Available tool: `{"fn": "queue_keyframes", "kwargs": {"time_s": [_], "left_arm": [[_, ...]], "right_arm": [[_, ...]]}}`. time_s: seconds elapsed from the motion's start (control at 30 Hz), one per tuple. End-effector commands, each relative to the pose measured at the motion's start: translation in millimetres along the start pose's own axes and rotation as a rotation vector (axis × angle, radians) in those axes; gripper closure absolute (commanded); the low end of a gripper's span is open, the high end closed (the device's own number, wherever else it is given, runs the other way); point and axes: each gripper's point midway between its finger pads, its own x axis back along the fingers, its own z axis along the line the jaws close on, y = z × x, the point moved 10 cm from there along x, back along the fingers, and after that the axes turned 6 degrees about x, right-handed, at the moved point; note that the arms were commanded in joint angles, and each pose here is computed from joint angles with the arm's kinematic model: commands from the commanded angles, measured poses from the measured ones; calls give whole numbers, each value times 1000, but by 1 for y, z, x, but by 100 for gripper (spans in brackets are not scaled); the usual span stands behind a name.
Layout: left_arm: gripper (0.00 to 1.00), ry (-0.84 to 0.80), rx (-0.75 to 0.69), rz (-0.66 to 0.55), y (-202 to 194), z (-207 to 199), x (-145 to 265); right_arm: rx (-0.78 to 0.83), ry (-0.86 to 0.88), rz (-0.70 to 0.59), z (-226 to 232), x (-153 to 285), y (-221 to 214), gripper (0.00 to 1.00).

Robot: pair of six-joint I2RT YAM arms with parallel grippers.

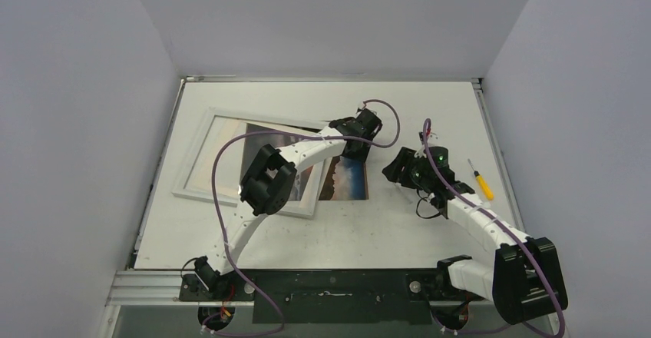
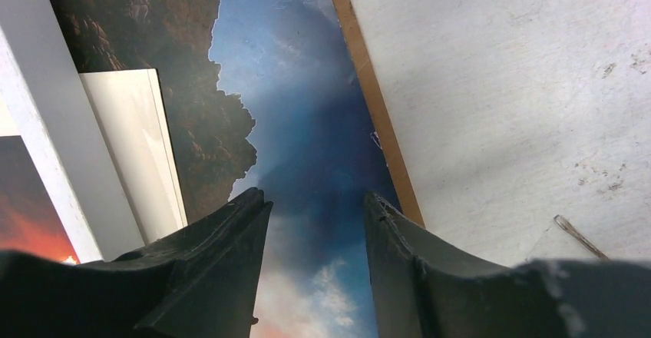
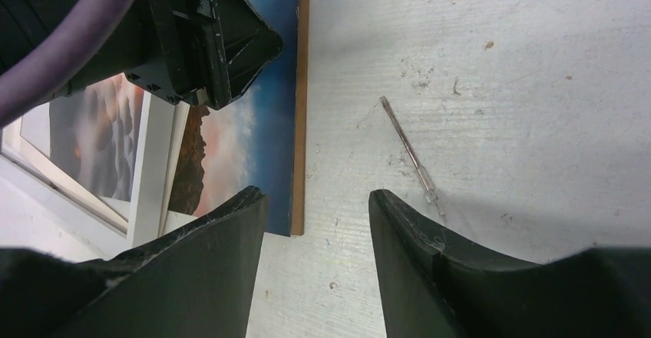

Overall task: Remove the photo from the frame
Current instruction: Remove the photo frame item from the photo frame.

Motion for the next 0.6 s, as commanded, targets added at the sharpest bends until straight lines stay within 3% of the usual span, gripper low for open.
{"fn": "queue_keyframes", "kwargs": {"time_s": [0.0, 0.23, 0.33, 0.4, 0.47, 0.57], "left_arm": [[54, 131, -75, 118, -29, 18, -12], [64, 192, -46, 112, -41, 26, -4], [66, 63, 35, 68, -44, 30, 18], [66, -55, 71, 49, -50, 31, 33], [64, -84, 86, 60, -63, 32, 45], [62, -66, 84, 113, -86, 31, 50]], "right_arm": [[-4, 28, -32, 2, 1, 4, 48], [5, 26, -33, 2, -4, 10, 49], [-20, 51, -27, 1, -18, 27, 55], [-30, 100, -23, 3, -31, 42, 49], [-37, 113, -26, 5, -47, 57, 43], [-41, 112, -54, 4, -72, 83, 47]]}}
